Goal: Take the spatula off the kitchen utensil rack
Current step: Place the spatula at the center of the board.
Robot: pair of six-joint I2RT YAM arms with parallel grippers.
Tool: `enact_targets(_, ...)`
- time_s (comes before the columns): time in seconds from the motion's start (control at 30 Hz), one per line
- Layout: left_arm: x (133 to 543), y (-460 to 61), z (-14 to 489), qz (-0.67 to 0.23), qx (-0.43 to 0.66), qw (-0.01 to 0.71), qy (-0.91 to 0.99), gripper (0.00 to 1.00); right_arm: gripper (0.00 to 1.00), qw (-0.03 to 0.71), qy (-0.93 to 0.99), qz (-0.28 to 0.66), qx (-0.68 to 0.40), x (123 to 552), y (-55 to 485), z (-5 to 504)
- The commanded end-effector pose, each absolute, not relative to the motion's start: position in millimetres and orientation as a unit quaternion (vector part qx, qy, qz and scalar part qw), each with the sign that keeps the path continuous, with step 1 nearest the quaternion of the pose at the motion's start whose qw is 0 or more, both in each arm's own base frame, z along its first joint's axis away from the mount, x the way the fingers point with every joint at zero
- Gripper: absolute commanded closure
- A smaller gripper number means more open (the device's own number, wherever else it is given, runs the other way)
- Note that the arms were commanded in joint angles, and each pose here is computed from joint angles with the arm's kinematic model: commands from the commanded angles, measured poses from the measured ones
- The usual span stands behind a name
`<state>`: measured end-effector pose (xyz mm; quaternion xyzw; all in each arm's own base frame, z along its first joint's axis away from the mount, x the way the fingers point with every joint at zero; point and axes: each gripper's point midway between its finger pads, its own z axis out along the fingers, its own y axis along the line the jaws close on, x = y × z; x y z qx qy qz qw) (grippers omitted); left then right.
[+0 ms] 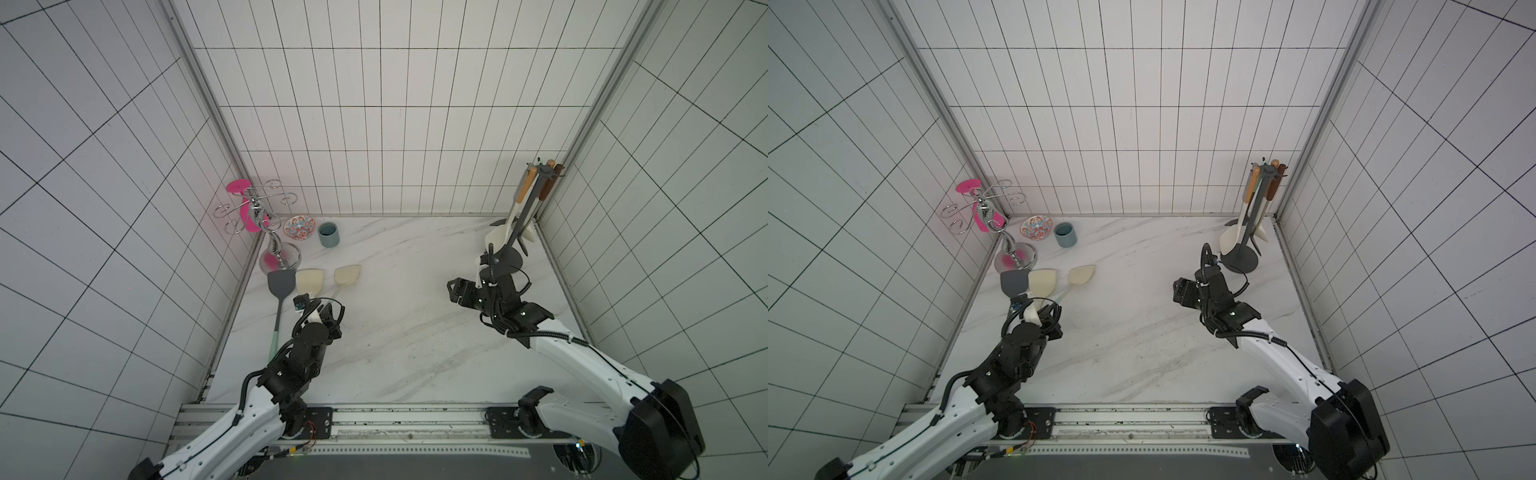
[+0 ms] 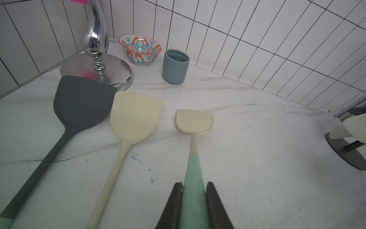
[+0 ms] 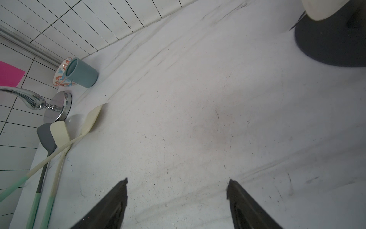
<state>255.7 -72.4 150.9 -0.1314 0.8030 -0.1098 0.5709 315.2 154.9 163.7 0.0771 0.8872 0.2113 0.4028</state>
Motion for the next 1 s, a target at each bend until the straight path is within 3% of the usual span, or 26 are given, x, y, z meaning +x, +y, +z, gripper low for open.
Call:
enact_targets(0.0, 255.6, -60.6, 167.5, -0.091, -0.151, 0.58, 0.795, 1.0, 0.21, 0.398, 0.888, 0.215, 0.082, 313.8, 152.9, 147.9)
enact_targets(0.3, 257.5, -63.5, 149.5, -0.096, -0.14, 0.521, 0.836, 1.0, 0.21, 0.397, 0.886, 0.225, 0.081, 312.2, 155.2, 148.9)
enact_targets(0.77, 242.4, -77.7, 105.3, -0.097, -0.141, 0.365, 0.915, 0.97, 0.21, 0.4, 0.882, 0.237, 0.077, 310.0, 157.6, 152.3)
enact_targets(0.97, 239.4, -71.9, 98.9, -0.072, -0.163, 0.337, 0.924, 0.97, 0.21, 0.399, 0.881, 0.24, 0.077, 309.3, 157.8, 151.1)
